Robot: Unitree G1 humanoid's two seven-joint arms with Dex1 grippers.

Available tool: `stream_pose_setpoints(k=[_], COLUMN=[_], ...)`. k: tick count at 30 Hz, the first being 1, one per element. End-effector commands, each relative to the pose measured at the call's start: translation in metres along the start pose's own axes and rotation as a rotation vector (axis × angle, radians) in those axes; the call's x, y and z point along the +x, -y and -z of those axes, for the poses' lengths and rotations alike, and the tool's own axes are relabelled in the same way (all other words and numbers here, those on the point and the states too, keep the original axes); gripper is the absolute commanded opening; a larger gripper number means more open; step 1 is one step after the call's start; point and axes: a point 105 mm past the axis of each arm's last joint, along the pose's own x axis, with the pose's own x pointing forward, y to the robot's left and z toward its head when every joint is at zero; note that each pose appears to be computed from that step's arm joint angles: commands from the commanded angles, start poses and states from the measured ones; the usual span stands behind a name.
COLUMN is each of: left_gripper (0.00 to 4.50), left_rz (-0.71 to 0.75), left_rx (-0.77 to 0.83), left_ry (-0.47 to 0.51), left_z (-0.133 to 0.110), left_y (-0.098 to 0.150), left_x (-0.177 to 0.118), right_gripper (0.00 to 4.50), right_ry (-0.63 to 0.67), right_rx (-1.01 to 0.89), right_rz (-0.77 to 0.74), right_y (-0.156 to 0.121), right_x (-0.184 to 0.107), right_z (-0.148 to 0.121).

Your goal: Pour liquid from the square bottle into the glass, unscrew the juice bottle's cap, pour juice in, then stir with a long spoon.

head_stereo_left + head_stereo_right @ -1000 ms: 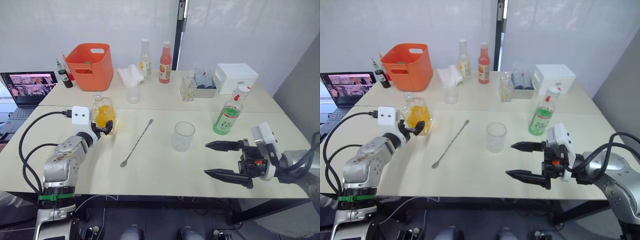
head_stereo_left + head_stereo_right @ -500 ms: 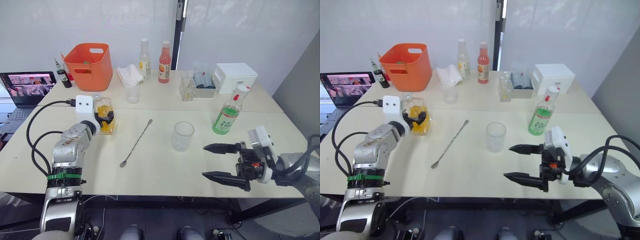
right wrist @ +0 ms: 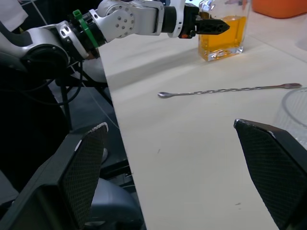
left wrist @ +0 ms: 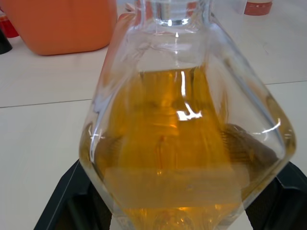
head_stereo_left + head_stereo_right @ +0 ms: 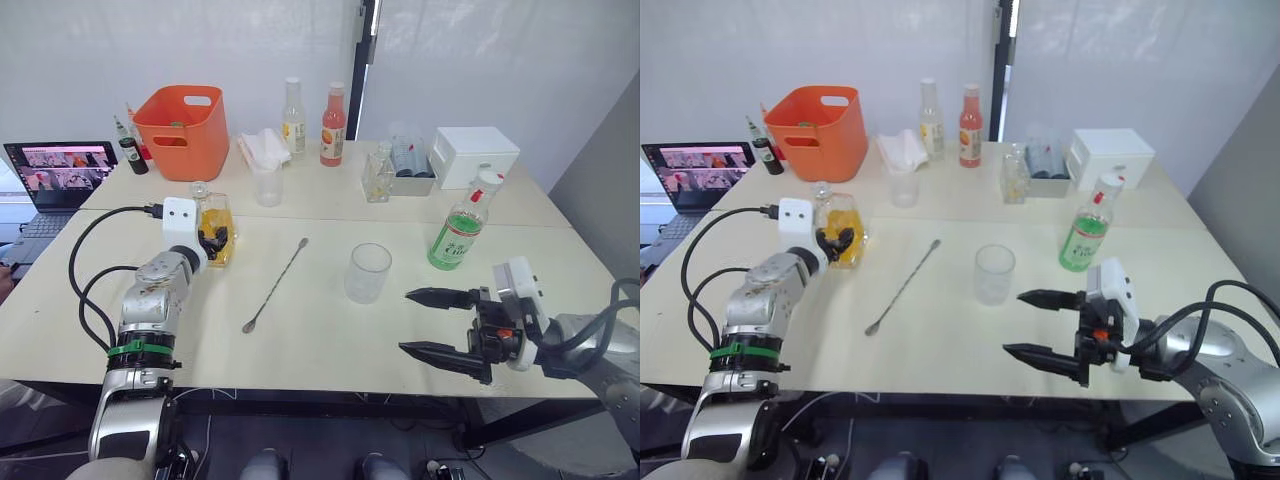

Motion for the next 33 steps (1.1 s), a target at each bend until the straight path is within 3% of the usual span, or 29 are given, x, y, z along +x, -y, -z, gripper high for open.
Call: stream_pose_setpoints(k=[1, 9, 17, 25, 30, 33], left_gripper=[2.77, 2.77, 2.77, 2.77, 2.77, 2.77], left_rz=[0.004, 0.123, 0.334, 0.742, 1.007, 1.153], left_rx=[0.032, 0.047, 0.077, 0.116, 0.201, 0.241], left_ry=[0.158, 0.327, 0.348, 0.228, 0.108, 0.083], left_z=[-0.038, -0.055, -0.064, -0.070, -0.065, -0.062], left_y=[-0.006, -0.030, -0.043, -0.011, 0.022, 0.047], left_x=[0.000, -0.018, -0.049, -0.089, -0.120, -0.132], right_gripper=[4.50, 4.50, 4.50, 4.50, 4.50, 4.50], right_ry=[0.013, 0.002, -0.005, -0.012, -0.014, -0.014], right_rx=[-0.059, -0.059, -0.062, -0.063, -0.056, -0.056], right_rz=[0.043, 0.098, 0.125, 0.139, 0.157, 0.165], right_y=[0.007, 0.019, 0.026, 0.035, 0.039, 0.041], right_x=[0.000, -0.001, -0.001, 0.001, -0.001, -0.001], right_z=[-0.007, -0.003, 0.001, 0.005, 0.007, 0.007])
